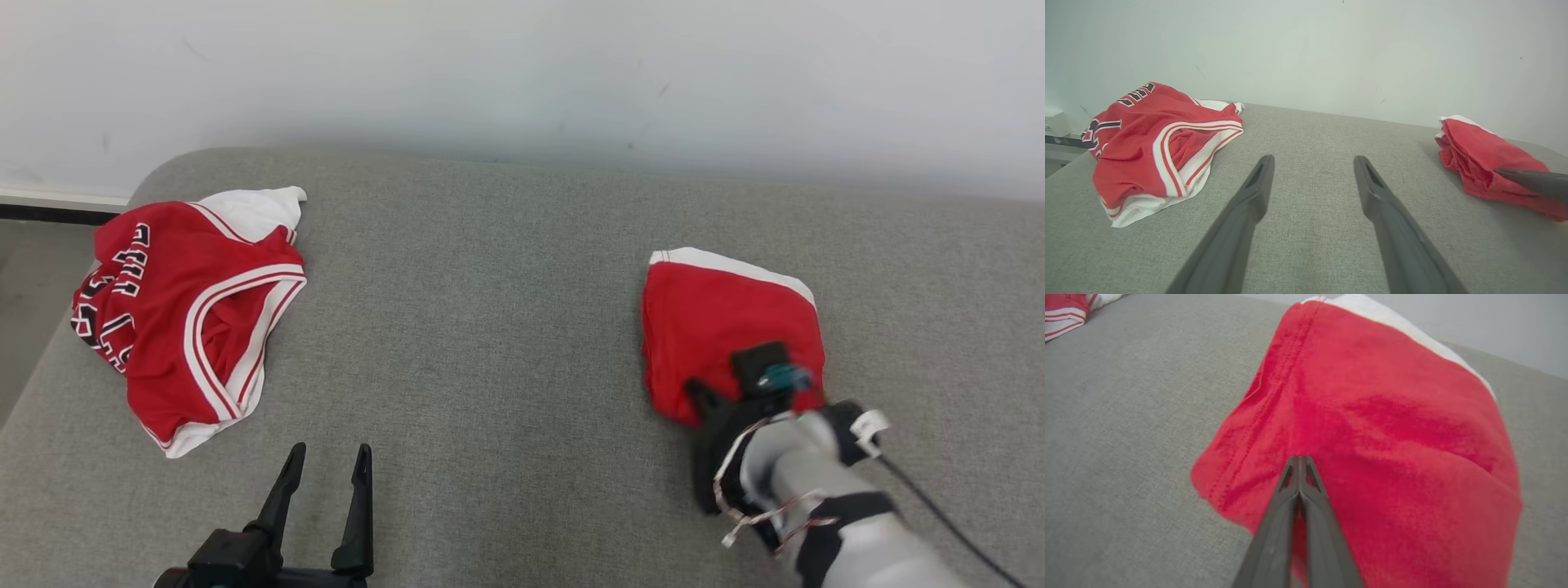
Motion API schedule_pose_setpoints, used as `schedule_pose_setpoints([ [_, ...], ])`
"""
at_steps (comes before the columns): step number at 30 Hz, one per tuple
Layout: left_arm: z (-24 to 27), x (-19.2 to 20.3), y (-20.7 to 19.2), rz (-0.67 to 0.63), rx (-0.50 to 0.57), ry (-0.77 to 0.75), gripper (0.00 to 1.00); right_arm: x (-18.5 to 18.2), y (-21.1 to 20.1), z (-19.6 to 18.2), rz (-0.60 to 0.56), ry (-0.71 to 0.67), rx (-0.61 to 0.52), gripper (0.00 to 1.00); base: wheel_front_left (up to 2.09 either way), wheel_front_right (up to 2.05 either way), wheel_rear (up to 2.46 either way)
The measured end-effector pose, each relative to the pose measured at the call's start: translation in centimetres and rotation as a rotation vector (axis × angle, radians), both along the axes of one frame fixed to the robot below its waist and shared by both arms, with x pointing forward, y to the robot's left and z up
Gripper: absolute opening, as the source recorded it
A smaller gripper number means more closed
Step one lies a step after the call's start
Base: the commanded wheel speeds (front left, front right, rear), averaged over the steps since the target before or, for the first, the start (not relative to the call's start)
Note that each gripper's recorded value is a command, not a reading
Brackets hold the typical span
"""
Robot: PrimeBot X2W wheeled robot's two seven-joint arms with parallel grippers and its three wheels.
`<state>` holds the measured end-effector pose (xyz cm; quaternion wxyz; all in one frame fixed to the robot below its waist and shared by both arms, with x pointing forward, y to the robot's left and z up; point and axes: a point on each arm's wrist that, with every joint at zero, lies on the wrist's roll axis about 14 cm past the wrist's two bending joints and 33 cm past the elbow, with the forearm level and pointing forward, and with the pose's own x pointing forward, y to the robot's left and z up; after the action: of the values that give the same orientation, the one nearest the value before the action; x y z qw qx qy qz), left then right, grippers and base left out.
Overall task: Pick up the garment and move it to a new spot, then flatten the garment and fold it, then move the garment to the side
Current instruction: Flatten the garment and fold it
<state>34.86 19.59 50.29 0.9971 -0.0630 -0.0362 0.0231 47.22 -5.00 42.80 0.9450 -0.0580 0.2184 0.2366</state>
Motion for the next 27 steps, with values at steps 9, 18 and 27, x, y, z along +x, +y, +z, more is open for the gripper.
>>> schedule_pose_setpoints([
  [9, 0.3, -0.3, 0.3, 0.01, 0.001, -0.009, 1.0, -4.6, 5.6, -1.6, 0.143, 0.072, 0.051, 0.0, 0.0, 0.0, 0.0],
  [18, 0.9, -0.2, 0.8, 0.028, -0.002, -0.029, 1.0, -3.9, 5.5, 5.0, 0.05, -0.133, 0.338, 1.0, 0.0, 0.0, 0.0],
  [27, 2.0, 1.2, 0.1, 0.008, -0.035, -0.063, 1.0, -3.9, -6.3, 10.5, -0.199, -0.425, 0.353, 1.0, 0.0, 0.0, 0.0],
])
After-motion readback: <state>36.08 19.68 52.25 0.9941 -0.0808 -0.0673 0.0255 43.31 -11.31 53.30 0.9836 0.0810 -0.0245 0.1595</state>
